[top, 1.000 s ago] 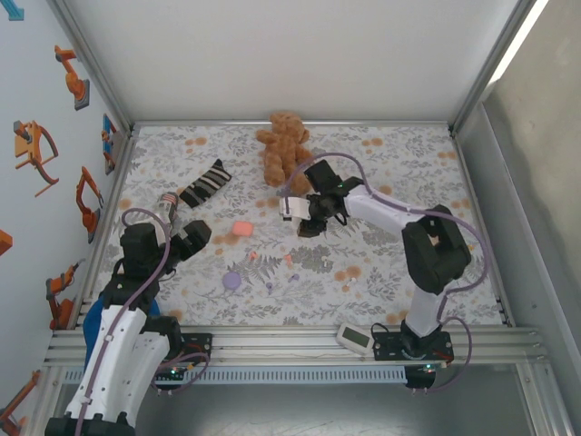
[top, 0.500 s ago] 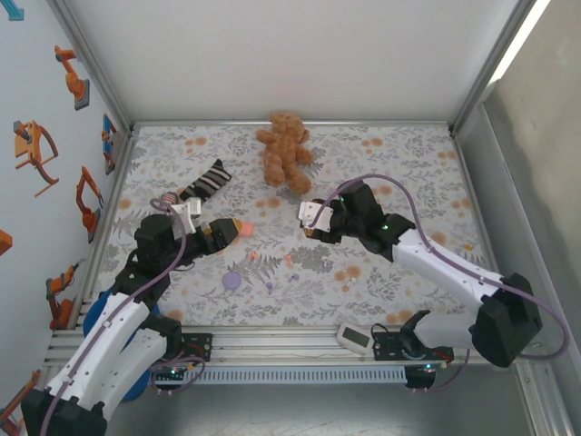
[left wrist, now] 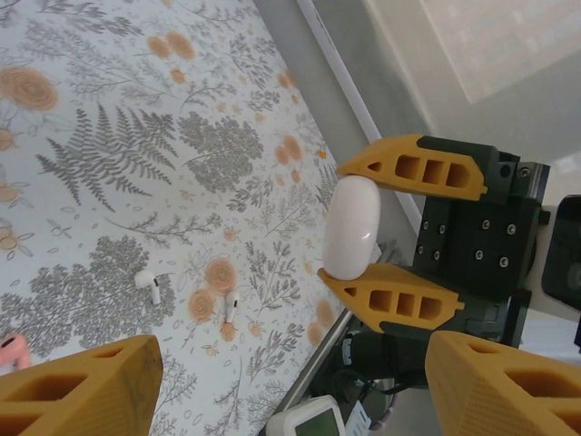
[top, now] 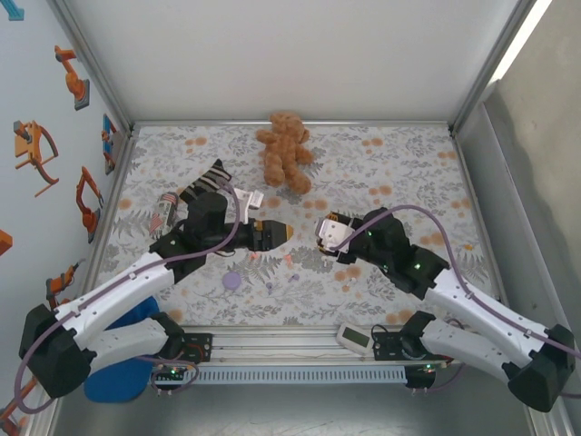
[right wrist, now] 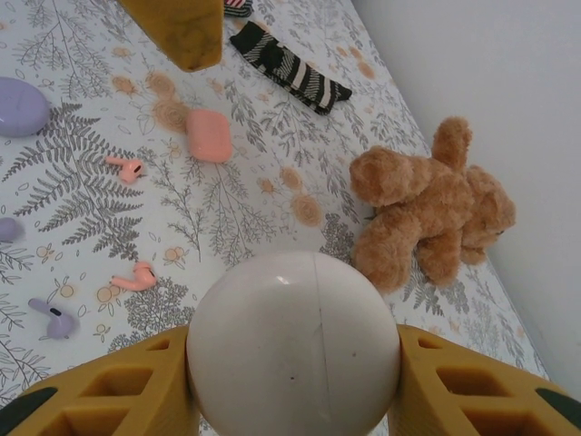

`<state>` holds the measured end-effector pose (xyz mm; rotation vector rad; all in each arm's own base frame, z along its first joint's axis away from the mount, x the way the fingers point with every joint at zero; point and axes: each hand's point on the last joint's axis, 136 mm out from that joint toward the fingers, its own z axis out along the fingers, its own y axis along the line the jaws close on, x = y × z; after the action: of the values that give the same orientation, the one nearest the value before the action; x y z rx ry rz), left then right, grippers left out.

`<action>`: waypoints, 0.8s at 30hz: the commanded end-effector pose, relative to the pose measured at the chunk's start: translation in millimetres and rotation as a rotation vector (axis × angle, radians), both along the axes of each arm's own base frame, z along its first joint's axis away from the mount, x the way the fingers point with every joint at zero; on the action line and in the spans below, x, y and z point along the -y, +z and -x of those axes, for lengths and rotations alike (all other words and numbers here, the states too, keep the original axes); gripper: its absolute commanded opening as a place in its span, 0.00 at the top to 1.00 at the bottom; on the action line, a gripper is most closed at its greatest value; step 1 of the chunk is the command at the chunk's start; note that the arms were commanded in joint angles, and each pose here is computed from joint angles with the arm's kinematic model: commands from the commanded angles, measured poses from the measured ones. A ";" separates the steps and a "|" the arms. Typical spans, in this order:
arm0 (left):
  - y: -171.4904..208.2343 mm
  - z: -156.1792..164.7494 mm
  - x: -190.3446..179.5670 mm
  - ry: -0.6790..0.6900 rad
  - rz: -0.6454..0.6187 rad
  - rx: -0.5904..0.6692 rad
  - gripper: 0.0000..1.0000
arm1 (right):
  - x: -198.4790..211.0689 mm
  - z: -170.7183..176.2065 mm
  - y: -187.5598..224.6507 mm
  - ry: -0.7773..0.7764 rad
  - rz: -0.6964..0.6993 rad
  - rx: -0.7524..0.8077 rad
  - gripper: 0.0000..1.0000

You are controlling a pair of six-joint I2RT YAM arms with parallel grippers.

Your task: Insert the wireless bluetooth earbuds into the charging case

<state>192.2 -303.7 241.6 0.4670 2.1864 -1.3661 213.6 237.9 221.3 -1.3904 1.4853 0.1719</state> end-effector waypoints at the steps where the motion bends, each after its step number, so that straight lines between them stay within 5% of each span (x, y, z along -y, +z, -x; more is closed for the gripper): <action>1: 12.9 5.0 11.0 -0.059 -0.007 0.072 0.24 | 10.5 2.3 -1.1 -0.055 -0.015 -0.007 0.54; 24: 16.2 24.4 63.9 -0.206 0.049 0.082 0.38 | -3.1 13.3 12.9 -0.003 -0.085 -0.002 0.54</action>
<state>169.0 -358.8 237.3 0.6841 2.1644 -1.4404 199.9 235.5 222.8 -1.3499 1.4934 0.2096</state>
